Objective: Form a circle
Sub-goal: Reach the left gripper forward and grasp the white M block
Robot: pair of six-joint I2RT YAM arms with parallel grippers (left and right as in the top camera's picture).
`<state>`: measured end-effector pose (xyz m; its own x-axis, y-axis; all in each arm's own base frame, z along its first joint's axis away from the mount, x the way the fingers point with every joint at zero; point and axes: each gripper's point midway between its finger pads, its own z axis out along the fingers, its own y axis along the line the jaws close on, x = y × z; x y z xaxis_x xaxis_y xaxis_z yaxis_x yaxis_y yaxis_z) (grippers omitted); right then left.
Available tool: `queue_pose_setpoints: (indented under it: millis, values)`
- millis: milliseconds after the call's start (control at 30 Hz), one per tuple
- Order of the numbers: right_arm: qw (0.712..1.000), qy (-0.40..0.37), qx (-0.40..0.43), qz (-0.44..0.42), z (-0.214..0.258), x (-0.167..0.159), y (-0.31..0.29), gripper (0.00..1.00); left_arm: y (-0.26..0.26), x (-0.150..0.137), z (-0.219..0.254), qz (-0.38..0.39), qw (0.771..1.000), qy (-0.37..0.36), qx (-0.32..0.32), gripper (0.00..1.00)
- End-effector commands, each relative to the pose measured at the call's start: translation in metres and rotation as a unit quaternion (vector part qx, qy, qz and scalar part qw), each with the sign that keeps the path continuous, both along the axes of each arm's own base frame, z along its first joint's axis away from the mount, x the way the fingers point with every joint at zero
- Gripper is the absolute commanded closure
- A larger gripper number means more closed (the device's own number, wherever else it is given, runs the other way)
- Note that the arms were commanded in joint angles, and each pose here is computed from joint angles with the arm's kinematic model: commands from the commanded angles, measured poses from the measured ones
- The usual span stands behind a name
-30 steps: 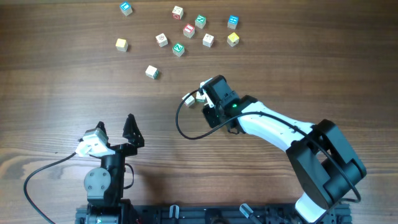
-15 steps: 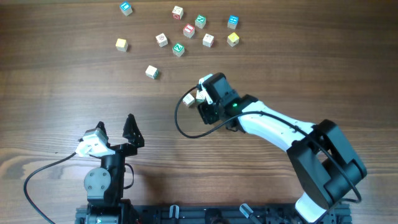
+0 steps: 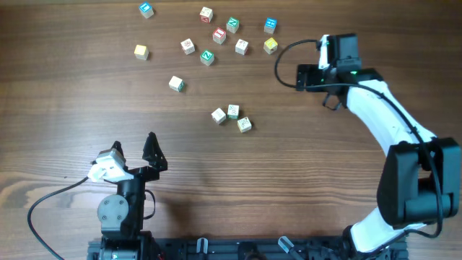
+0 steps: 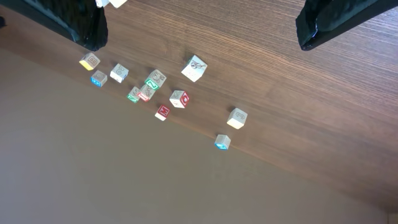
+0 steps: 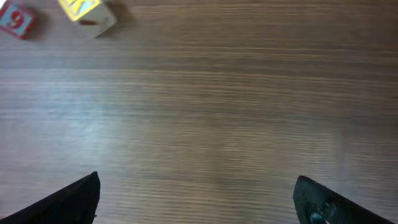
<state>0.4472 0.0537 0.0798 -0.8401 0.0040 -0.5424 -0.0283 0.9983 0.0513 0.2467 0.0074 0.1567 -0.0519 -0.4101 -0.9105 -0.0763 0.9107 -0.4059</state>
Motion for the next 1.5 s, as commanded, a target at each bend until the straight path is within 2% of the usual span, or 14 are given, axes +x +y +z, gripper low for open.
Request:
queue_pose_setpoints:
  millis: [0, 733, 767, 867, 933, 1033, 1133, 1233, 1300, 1367, 1433, 1467]
  values:
    - [1.000, -0.015, 0.001, -0.004, 0.012, 0.004, -0.003, 0.00, -0.002, 0.000, -0.001, -0.005, 1.000, 0.000, 0.006, 0.00]
    - [1.000, -0.014, 0.001, -0.003, 0.012, 0.003, -0.003, 0.00, -0.001, 0.000, 0.001, -0.002, 1.000, -0.002, 0.006, 0.00]
    - [1.000, -0.014, 0.001, -0.004, 0.012, 0.004, -0.003, 0.00, 0.001, 0.000, 0.006, 0.005, 1.000, -0.014, 0.006, 0.00]
    - [1.000, -0.014, 0.001, -0.004, 0.012, 0.004, -0.003, 0.00, -0.024, -0.001, 0.035, -0.068, 0.996, -0.062, 0.003, 0.00]
    - [1.000, -0.014, 0.001, -0.004, 0.012, 0.003, -0.003, 0.00, -0.027, -0.011, 0.070, -0.077, 0.996, -0.036, -0.011, 0.00]
    - [1.000, -0.014, 0.001, -0.004, 0.012, 0.004, -0.003, 0.00, -0.028, -0.009, 0.137, -0.081, 0.996, 0.026, 0.013, 0.00]
    - [1.000, -0.014, 0.001, -0.004, 0.012, 0.004, -0.003, 0.00, -0.031, 0.028, 0.186, -0.098, 0.984, 0.144, 0.043, 0.00]
    - [1.000, -0.014, 0.001, -0.004, 0.012, 0.003, -0.003, 0.00, -0.034, 0.087, 0.197, -0.112, 0.960, 0.249, 0.057, 0.00]
    - [1.000, -0.014, 0.001, -0.004, 0.012, 0.003, -0.003, 0.00, -0.036, 0.133, 0.179, -0.118, 0.935, 0.330, 0.052, 0.00]
    - [1.000, -0.014, 0.001, -0.004, 0.012, 0.004, -0.003, 0.00, -0.038, 0.191, 0.141, -0.119, 0.920, 0.371, 0.044, 0.00]
    - [1.000, -0.014, 0.001, -0.004, 0.012, 0.003, -0.003, 0.00, -0.040, 0.229, 0.084, -0.121, 0.904, 0.408, 0.040, 0.00]
    - [1.000, -0.014, 0.001, -0.004, 0.012, 0.004, -0.003, 0.00, -0.039, 0.235, 0.055, -0.122, 0.890, 0.438, 0.039, 0.00]
